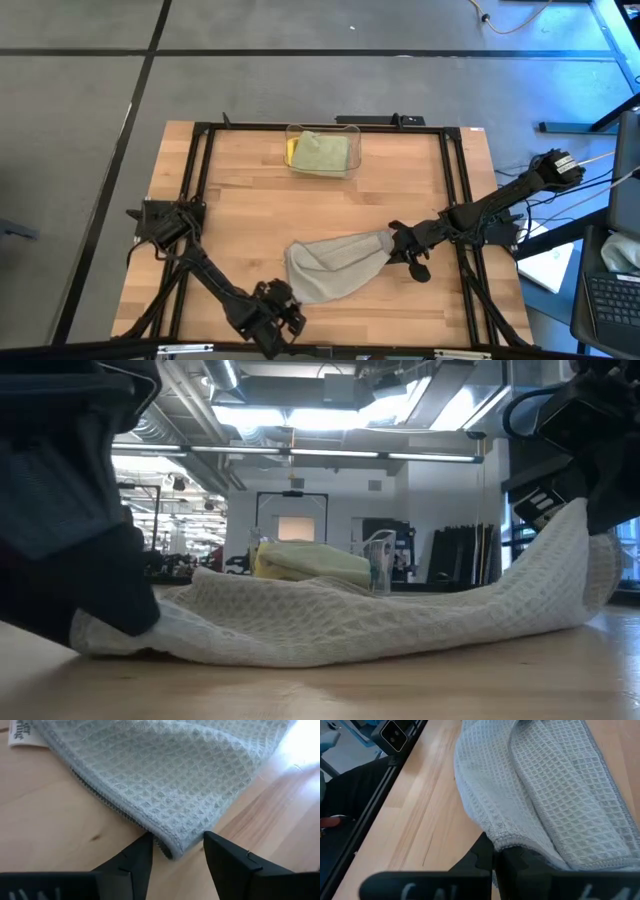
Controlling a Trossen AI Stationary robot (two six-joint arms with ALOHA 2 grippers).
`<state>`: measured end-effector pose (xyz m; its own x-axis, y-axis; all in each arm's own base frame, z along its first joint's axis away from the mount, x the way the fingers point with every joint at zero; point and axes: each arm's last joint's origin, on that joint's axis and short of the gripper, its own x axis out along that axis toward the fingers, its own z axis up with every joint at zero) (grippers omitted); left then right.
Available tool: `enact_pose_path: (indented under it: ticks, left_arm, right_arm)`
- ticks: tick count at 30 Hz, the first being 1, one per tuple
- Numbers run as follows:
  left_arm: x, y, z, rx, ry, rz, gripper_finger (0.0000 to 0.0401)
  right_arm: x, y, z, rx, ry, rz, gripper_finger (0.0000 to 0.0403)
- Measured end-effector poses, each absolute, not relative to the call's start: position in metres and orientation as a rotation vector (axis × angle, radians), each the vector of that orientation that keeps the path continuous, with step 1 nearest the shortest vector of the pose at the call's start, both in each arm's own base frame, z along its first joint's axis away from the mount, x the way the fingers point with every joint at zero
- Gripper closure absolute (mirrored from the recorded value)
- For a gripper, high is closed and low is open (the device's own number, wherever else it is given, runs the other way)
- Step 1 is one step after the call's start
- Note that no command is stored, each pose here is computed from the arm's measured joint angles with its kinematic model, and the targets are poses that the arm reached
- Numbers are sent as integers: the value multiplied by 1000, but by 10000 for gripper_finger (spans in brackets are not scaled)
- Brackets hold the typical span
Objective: Fold microfiber towels
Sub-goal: Fold the gray microfiber cloth
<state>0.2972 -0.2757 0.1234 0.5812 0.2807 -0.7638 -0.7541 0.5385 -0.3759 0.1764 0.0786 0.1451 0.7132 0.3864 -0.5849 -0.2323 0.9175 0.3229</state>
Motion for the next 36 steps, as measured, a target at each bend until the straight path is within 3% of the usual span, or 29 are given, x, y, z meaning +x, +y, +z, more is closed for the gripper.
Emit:
enact_pose_path:
  ticks: [36]
  left_arm:
    - [293, -277, 135, -738, 750, 635, 236]
  right_arm:
    - [175, 78, 143, 237, 712, 341, 395]
